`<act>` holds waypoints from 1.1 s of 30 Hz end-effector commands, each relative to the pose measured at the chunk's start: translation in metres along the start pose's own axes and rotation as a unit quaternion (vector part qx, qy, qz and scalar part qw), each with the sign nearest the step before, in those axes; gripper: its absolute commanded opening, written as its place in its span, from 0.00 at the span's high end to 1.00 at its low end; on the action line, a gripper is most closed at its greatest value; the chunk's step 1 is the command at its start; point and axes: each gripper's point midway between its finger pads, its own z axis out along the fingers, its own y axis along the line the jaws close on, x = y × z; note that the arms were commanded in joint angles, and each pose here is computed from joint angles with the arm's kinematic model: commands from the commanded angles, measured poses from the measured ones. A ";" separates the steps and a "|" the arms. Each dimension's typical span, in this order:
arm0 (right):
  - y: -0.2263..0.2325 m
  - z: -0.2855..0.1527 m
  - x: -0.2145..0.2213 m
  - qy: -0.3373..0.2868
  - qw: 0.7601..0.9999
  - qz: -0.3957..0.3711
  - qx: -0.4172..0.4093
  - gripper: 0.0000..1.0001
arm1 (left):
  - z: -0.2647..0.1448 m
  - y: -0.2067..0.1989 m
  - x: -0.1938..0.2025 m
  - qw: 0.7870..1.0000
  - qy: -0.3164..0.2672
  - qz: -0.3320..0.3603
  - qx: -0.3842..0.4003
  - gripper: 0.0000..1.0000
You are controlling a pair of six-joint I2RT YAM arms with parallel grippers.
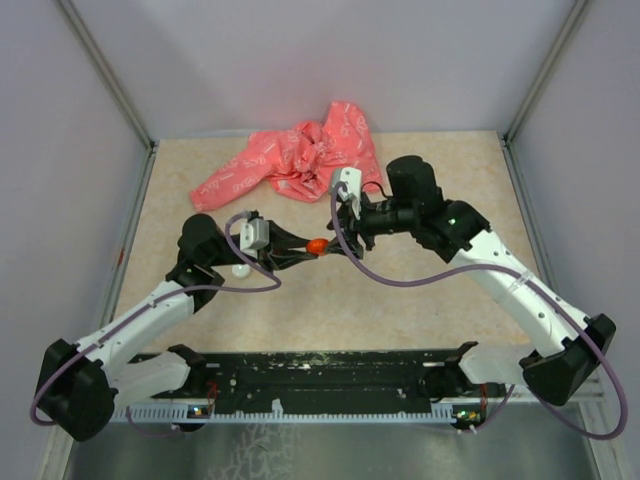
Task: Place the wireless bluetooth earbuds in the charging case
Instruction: Open the charging case.
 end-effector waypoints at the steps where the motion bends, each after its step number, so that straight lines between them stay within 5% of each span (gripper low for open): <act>1: -0.014 -0.010 -0.026 -0.042 0.997 -0.030 0.052 0.48 | -0.002 -0.015 -0.005 0.999 -0.004 0.021 0.038 1.00; 21: -0.033 -0.016 -0.030 -0.048 0.992 0.006 0.118 0.47 | -0.008 0.009 0.011 0.998 0.032 0.029 -0.038 1.00; 33: -0.119 -0.037 0.027 -0.022 0.937 0.147 0.316 0.30 | -0.027 0.057 0.024 0.979 0.077 0.024 -0.187 1.00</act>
